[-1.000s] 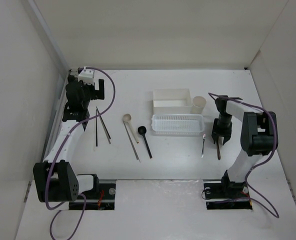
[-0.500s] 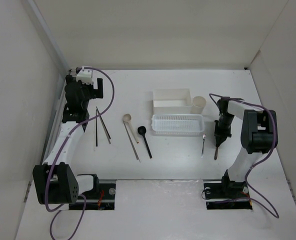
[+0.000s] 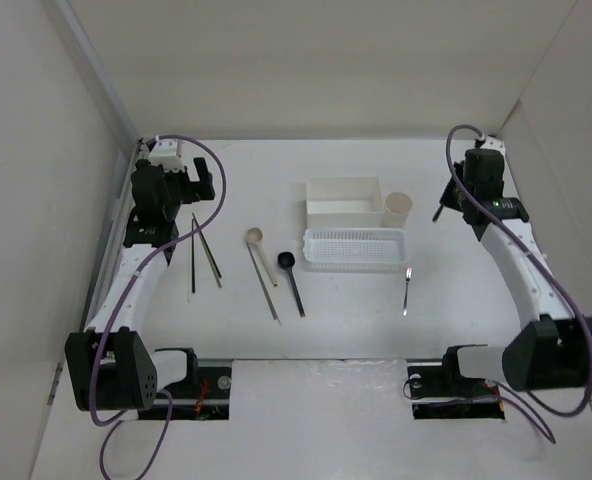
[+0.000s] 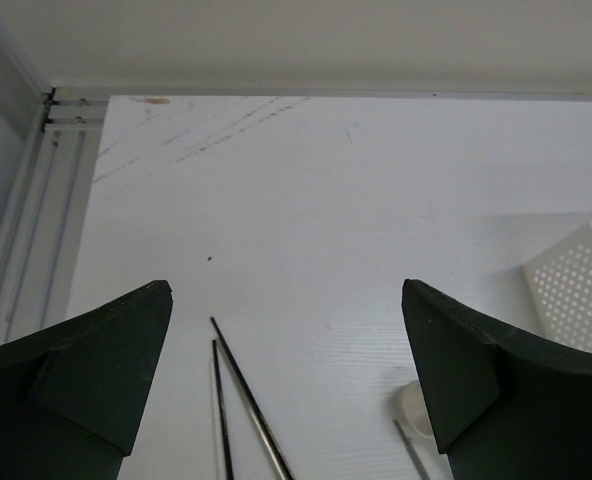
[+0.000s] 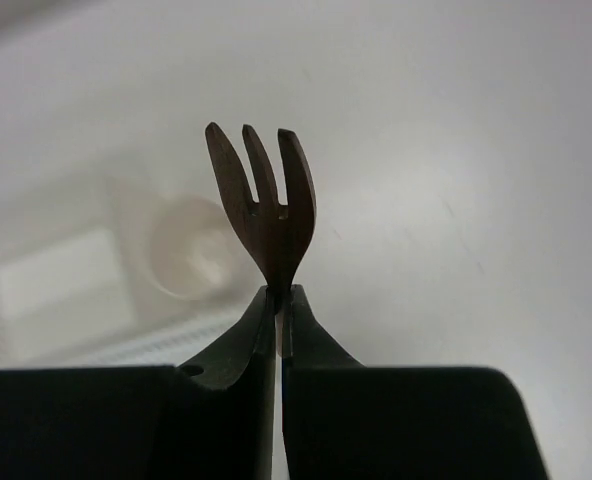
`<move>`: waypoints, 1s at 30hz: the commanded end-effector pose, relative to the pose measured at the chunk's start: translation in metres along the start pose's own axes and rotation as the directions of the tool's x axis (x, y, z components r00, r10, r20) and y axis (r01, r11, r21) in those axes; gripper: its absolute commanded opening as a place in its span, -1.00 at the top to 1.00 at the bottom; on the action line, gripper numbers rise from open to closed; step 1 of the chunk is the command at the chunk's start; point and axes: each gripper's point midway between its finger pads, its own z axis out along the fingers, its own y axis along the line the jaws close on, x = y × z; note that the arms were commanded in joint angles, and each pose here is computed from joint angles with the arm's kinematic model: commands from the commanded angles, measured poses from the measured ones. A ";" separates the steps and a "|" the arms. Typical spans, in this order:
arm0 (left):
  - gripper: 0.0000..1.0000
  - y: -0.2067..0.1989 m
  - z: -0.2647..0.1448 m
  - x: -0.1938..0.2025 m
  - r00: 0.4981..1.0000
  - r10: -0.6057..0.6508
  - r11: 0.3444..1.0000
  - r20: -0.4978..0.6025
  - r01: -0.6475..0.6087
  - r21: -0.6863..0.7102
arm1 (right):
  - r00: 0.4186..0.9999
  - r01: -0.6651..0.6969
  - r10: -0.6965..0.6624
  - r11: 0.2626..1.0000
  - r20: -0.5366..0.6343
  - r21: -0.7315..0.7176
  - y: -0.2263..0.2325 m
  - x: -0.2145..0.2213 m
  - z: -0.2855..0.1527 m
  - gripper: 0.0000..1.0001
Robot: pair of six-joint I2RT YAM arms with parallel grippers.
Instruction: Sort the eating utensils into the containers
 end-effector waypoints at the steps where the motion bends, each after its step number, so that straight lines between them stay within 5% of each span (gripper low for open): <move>1: -0.97 -0.012 -0.001 0.005 0.990 -0.141 0.989 -0.019 0.142 0.035 | 0.901 -0.020 0.113 0.975 0.419 -0.221 0.055 -0.092 -0.032 1.00; 3: -0.97 -0.013 -0.002 0.009 0.988 -0.153 0.988 -0.031 0.154 0.032 | 0.862 0.020 0.125 0.960 0.491 -0.279 0.081 -0.110 -0.038 1.00; 9: -0.97 -0.014 -0.003 0.009 0.988 -0.145 0.988 -0.046 0.147 0.039 | 0.915 0.120 0.022 0.940 0.404 -0.321 0.125 -0.102 0.018 1.00; 22: -1.00 -0.005 -0.002 0.003 0.992 -0.126 0.992 -0.025 0.126 -0.007 | 0.960 0.093 -0.009 0.953 0.279 -0.289 0.128 -0.054 0.055 1.00; 30: -1.00 -0.003 -0.001 -0.001 0.995 -0.103 0.995 -0.004 0.103 -0.012 | 0.973 0.096 -0.042 0.968 0.229 -0.231 0.115 -0.037 0.053 0.73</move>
